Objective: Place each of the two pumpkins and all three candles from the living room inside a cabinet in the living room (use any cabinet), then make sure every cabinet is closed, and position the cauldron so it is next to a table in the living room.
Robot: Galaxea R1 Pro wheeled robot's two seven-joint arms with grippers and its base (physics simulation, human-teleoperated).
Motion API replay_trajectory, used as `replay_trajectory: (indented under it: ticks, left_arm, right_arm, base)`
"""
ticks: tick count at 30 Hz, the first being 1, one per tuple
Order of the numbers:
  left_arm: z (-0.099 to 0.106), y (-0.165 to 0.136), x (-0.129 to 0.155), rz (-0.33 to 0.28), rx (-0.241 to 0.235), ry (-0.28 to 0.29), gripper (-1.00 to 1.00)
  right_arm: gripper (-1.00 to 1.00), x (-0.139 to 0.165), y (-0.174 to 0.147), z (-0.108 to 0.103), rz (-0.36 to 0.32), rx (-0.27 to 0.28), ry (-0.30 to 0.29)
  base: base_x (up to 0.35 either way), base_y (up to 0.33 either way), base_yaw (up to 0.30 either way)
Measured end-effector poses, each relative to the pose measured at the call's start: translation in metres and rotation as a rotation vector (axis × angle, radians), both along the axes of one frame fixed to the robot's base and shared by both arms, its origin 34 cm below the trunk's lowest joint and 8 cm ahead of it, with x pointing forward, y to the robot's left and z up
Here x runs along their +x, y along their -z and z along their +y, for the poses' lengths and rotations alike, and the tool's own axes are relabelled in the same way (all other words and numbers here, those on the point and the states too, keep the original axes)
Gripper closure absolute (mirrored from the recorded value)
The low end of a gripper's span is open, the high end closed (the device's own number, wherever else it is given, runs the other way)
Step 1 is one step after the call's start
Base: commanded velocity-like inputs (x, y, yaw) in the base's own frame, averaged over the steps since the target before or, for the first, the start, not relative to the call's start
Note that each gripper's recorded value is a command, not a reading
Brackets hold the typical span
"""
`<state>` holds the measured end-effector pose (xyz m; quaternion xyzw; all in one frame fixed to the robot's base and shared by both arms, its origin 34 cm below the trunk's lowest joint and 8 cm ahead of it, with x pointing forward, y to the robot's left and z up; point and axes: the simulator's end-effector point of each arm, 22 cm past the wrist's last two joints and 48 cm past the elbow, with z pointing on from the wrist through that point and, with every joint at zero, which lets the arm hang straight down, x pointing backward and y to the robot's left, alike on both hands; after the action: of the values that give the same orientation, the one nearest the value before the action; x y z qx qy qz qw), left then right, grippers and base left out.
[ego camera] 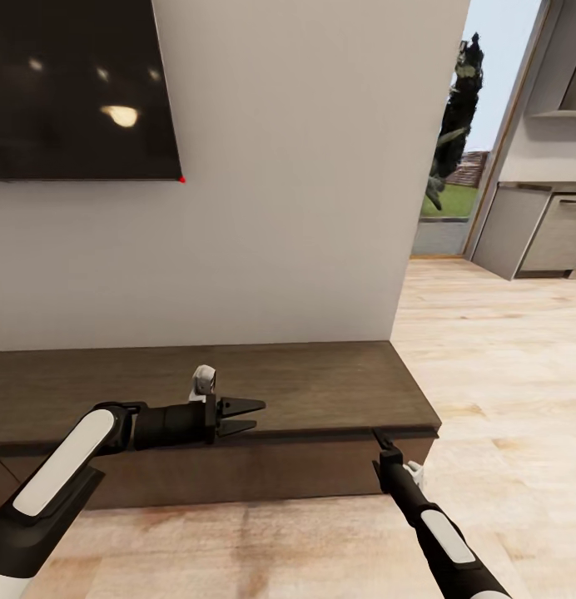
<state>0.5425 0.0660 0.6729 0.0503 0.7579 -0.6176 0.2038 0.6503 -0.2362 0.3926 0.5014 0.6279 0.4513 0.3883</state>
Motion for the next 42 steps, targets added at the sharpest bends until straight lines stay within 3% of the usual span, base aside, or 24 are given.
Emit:
replay_trajectory:
  ticks: [42]
  left_arm:
    - [0.0,-0.0001,-0.0001,0.0,0.0,0.0,-1.0]
  right_arm:
    - [-1.0,-0.0012,0.0018,0.0,0.005,-0.001,-0.003]
  base:
    - [0.04,0.0,0.0]
